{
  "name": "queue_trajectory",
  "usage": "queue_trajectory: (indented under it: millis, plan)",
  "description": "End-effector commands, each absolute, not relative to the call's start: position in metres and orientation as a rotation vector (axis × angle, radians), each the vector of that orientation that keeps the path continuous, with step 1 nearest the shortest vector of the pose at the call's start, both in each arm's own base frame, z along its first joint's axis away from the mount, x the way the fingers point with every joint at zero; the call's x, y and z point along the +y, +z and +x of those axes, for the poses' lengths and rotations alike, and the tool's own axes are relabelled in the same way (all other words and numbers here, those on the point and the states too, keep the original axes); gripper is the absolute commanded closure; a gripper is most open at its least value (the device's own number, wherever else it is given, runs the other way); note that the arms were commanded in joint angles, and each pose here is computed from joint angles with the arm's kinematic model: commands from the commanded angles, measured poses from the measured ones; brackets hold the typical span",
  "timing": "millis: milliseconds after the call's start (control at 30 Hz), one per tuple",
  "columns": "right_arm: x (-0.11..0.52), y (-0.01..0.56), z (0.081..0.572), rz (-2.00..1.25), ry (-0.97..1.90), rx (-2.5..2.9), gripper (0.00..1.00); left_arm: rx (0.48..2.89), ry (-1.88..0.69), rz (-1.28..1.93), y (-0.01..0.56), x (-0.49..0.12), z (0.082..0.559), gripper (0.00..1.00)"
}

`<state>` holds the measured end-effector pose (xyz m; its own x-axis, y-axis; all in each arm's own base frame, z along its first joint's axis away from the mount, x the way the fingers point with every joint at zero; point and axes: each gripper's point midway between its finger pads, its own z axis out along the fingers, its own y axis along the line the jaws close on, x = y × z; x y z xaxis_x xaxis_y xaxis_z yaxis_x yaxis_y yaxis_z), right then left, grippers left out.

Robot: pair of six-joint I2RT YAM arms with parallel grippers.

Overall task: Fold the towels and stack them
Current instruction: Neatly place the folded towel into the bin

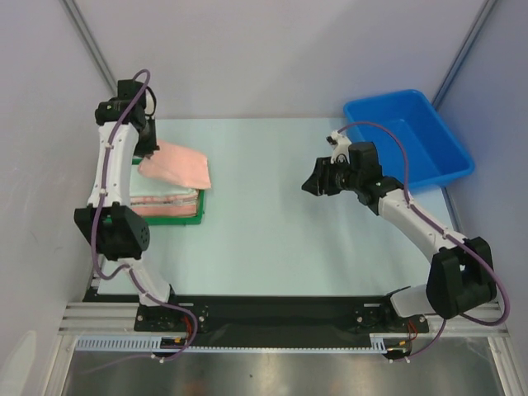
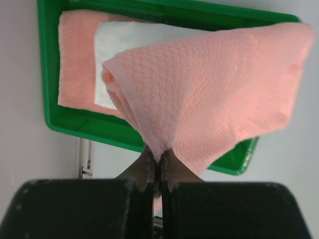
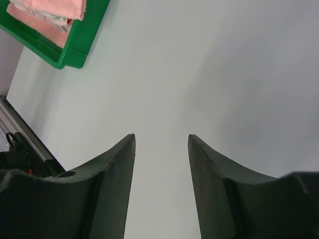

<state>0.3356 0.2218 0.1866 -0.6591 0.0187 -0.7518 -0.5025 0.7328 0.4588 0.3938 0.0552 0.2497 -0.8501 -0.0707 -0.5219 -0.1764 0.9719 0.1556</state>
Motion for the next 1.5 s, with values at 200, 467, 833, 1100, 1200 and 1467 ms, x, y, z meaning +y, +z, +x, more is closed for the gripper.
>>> queue_trajectory:
  millis: [200,467,833,1100,1200,1467]
  plan:
    - [0.230,0.188,0.356,-0.380,0.851,2.117,0.47,2.612,0.640,-0.295,0.199,0.137,0.442,1.00]
    - [0.239,0.181,0.372,-0.389,0.852,2.125,0.47,2.679,0.713,-0.432,0.141,0.173,0.439,1.00]
    - [0.238,0.166,0.377,-0.387,0.823,2.154,0.46,2.709,0.729,-0.481,0.127,0.184,0.434,0.46]
    - [0.238,0.165,0.376,-0.384,0.813,2.170,0.45,2.621,0.482,-0.456,0.159,0.144,0.448,0.32]
    - [0.244,0.166,0.371,-0.394,0.830,2.175,0.44,2.572,0.336,-0.407,0.172,0.115,0.454,0.32]
    - [0.252,0.166,0.363,-0.398,0.850,2.186,0.44,2.672,-0.064,-0.365,0.103,0.046,0.423,0.34]
